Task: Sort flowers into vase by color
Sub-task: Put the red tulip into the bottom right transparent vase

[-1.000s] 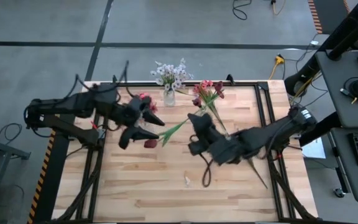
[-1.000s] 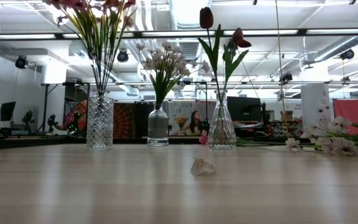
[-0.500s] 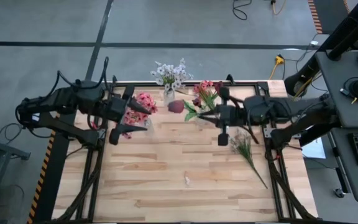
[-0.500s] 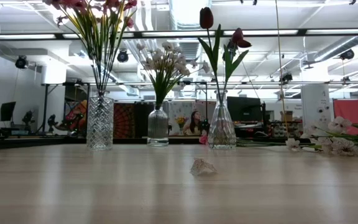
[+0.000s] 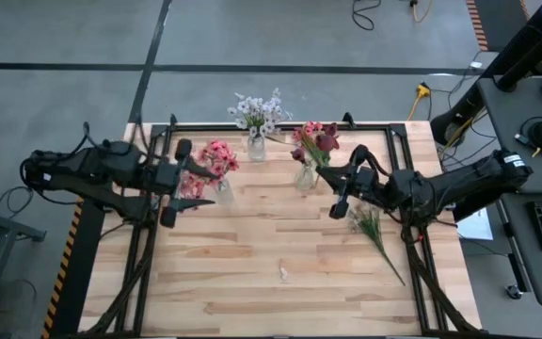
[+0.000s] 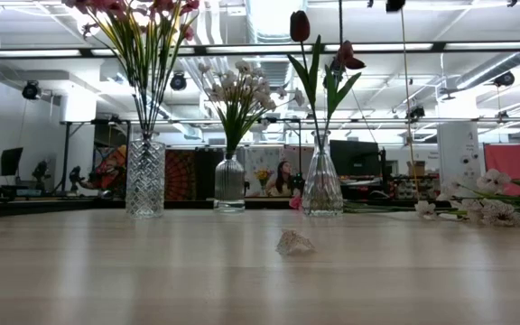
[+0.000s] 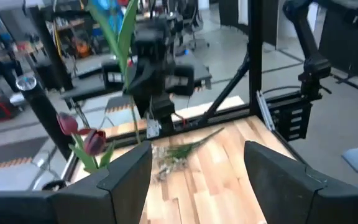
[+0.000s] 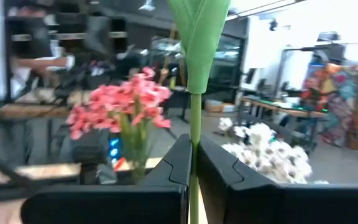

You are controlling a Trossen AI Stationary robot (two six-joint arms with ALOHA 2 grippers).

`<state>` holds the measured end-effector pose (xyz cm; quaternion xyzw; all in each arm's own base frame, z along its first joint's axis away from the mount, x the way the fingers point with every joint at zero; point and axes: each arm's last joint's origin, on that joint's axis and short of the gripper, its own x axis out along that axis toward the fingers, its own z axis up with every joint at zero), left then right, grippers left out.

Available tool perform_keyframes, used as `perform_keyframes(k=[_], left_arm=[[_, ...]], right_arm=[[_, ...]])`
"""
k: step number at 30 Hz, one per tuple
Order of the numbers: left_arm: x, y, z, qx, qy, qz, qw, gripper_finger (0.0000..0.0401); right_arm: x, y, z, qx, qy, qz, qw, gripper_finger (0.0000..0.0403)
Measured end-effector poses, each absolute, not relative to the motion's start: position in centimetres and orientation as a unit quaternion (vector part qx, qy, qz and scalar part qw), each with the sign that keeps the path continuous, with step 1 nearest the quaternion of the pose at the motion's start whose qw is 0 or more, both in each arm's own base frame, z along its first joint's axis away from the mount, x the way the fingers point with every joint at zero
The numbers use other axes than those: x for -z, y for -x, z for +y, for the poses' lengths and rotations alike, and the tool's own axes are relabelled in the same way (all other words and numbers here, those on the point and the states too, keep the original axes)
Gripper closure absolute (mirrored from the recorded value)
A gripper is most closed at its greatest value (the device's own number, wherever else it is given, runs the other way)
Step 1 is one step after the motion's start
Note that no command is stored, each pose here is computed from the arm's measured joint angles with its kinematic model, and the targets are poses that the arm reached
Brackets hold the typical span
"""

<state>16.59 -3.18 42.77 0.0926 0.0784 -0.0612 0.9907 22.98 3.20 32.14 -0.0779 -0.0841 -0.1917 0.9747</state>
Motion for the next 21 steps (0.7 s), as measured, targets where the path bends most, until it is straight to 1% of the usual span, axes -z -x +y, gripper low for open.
perform_keyframes(k=[6, 10, 14, 17, 21], left_arm=[[-43.4, -14.8, -3.5, 0.052, -0.128, 0.052, 0.989, 0.0164], [-43.4, -14.2, -3.3, 0.033, -0.144, 0.049, 0.988, 0.0164], [-42.2, -14.6, -3.3, 0.025, -0.166, 0.063, 0.984, 0.0164], [-40.7, -15.1, -3.3, -0.005, -0.179, 0.085, 0.98, 0.0164], [-39.2, -15.4, -3.3, -0.019, -0.173, 0.106, 0.979, 0.0164]], right_arm=[[-29.2, -22.5, 2.8, 0.246, 0.036, -0.141, 0.958, 0.039], [-27.2, -22.8, 2.6, 0.267, 0.029, -0.141, 0.953, 0.0391], [-26.3, -23.6, 1.9, 0.283, 0.027, -0.138, 0.949, 0.039], [-25.6, -24.0, 1.1, 0.297, 0.025, -0.127, 0.946, 0.039], [-25.5, -24.2, 0.4, 0.283, 0.024, -0.129, 0.95, 0.039]])
